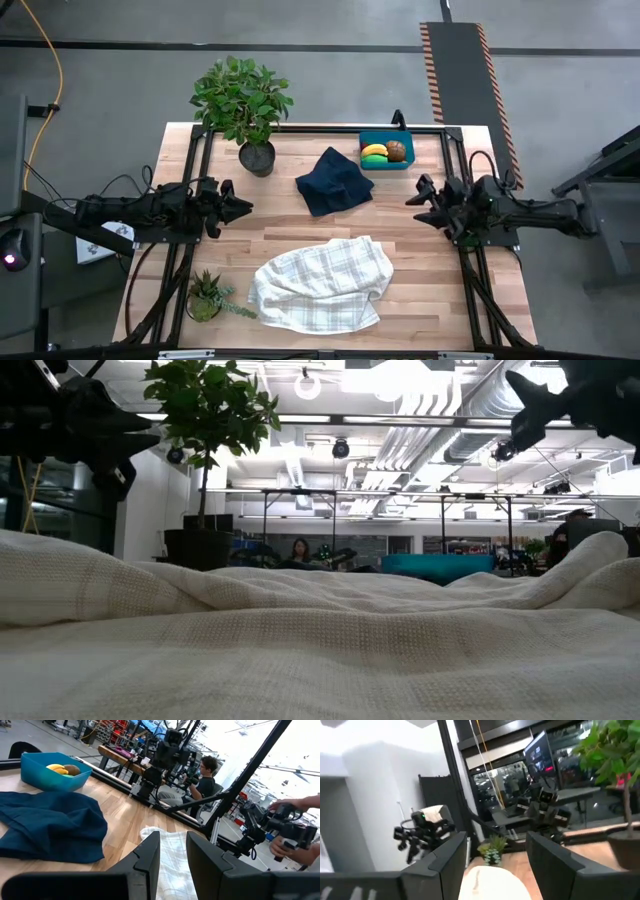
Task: Pick and placing Produce into tupperware
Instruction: Return to Home Position
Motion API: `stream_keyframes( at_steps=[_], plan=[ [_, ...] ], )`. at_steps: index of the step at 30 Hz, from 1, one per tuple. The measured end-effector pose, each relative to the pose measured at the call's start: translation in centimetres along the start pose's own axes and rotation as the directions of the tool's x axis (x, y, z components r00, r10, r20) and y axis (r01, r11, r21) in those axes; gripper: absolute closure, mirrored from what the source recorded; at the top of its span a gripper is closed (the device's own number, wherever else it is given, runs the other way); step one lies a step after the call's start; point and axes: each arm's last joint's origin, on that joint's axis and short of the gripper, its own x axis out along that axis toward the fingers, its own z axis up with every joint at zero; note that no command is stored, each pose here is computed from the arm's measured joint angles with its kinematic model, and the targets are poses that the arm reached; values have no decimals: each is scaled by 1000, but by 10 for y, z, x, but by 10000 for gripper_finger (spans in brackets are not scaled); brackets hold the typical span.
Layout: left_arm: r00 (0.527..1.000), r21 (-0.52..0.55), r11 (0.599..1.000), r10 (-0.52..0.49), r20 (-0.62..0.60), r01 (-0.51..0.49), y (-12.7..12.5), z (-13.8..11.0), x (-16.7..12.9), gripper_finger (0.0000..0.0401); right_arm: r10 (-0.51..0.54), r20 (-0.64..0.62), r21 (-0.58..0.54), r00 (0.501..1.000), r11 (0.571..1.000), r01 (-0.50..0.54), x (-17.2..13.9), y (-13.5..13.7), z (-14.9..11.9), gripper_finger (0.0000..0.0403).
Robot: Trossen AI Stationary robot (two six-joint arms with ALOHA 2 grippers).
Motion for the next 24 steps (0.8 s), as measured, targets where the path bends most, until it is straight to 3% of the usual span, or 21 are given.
stream_keyframes(
  at_steps=[4,9,24],
  plan=[
    [1000,0,1000,0,0,0,0,0,0,318,-13,29,-164,999,986,17,-5,-1,-6,206],
    [1000,0,1000,0,1,0,0,0,0,318,-109,81,-344,991,930,130,-7,-4,-9,206],
    [1000,0,1000,-1,0,1,0,0,0,318,-219,-34,-310,975,930,198,-8,-11,-22,206]
  ],
)
